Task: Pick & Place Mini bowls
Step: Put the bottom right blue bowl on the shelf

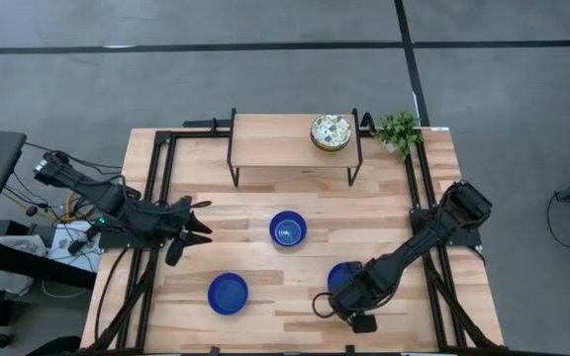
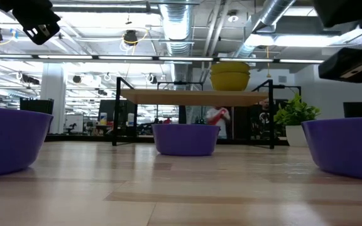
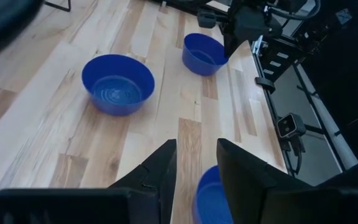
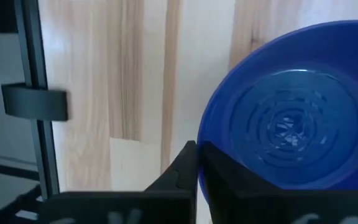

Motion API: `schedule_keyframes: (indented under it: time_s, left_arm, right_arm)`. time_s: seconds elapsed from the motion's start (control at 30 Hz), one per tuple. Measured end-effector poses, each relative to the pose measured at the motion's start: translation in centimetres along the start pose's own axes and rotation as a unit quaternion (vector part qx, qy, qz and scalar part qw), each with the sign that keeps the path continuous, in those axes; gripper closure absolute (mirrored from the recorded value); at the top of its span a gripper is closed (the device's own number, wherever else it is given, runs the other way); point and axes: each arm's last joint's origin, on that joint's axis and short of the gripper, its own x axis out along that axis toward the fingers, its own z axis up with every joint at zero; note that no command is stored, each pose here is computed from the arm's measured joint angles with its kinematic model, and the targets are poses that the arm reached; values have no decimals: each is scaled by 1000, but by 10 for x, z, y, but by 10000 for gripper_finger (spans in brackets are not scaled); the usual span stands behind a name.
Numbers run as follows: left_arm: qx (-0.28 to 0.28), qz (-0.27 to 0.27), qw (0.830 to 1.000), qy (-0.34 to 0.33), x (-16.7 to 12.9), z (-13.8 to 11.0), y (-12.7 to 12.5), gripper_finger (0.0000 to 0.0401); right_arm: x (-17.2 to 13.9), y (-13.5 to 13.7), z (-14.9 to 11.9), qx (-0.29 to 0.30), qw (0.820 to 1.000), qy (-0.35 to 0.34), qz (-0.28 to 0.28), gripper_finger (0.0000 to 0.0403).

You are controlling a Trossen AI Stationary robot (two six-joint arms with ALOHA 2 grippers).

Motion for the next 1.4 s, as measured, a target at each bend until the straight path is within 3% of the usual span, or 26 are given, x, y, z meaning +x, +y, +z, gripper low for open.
schedule_keyframes:
  time_s: [0.23,0.5,0.83,1.1,1.4]
  left_arm:
    - [-1,-1,1000,-1,14,2,-6,289]
    - [-8,-12,1000,-22,30,8,-15,289]
    - [-9,-22,999,-41,54,11,-25,289]
    - [89,-23,994,-57,79,11,-34,289]
    - [264,-22,957,-118,101,15,-44,289]
  right_arm:
    - [-7,2,7,19,1000,-16,3,401]
    - [-30,8,26,-16,997,-69,-4,402]
    - [-52,11,28,-154,986,-47,-48,402]
    - [-61,10,26,-305,950,-12,-71,402]
    - [-83,-8,37,-338,933,2,-122,403]
